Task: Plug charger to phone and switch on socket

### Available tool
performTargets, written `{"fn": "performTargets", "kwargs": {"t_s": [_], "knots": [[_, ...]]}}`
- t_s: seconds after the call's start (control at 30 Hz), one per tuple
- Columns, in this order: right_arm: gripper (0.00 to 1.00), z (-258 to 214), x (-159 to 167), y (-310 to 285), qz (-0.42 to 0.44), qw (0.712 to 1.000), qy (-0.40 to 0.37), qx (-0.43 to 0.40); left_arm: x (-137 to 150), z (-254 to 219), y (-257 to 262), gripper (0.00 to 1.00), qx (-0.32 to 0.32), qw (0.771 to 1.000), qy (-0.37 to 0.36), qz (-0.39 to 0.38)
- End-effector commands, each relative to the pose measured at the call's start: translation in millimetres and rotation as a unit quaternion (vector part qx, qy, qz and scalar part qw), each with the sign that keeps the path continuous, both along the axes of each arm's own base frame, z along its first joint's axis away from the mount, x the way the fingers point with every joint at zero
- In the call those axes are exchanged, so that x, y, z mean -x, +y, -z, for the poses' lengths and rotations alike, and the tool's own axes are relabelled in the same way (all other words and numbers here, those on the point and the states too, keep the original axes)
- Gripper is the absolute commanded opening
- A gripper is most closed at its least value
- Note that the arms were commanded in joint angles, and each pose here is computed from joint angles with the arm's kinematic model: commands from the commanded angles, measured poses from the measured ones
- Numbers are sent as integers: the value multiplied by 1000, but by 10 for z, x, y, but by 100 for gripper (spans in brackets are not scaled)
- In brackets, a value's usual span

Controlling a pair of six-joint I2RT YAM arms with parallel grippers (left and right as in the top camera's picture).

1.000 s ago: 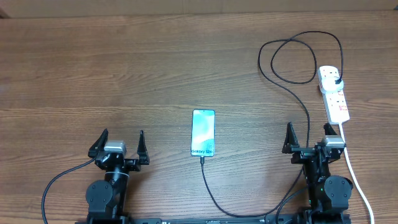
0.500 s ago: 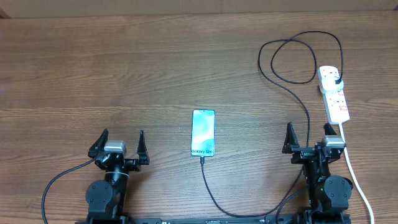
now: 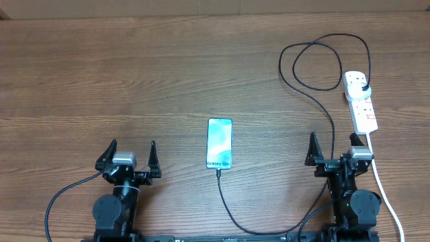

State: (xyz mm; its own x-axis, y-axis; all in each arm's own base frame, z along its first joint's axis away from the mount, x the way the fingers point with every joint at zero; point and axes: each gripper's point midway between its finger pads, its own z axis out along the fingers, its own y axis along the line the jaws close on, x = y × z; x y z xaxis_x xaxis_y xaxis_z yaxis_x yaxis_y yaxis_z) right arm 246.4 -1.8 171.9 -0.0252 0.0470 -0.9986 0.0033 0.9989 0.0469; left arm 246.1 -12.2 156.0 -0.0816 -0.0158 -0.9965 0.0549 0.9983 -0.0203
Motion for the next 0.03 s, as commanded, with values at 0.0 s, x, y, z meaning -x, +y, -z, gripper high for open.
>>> {"fn": "performTargets", "kwargs": {"t_s": [0.0], "knots": [[100,24,-1,19,-5,1000,-1,2,5,-5,-29,100,-9,1000,-4,8]]}}
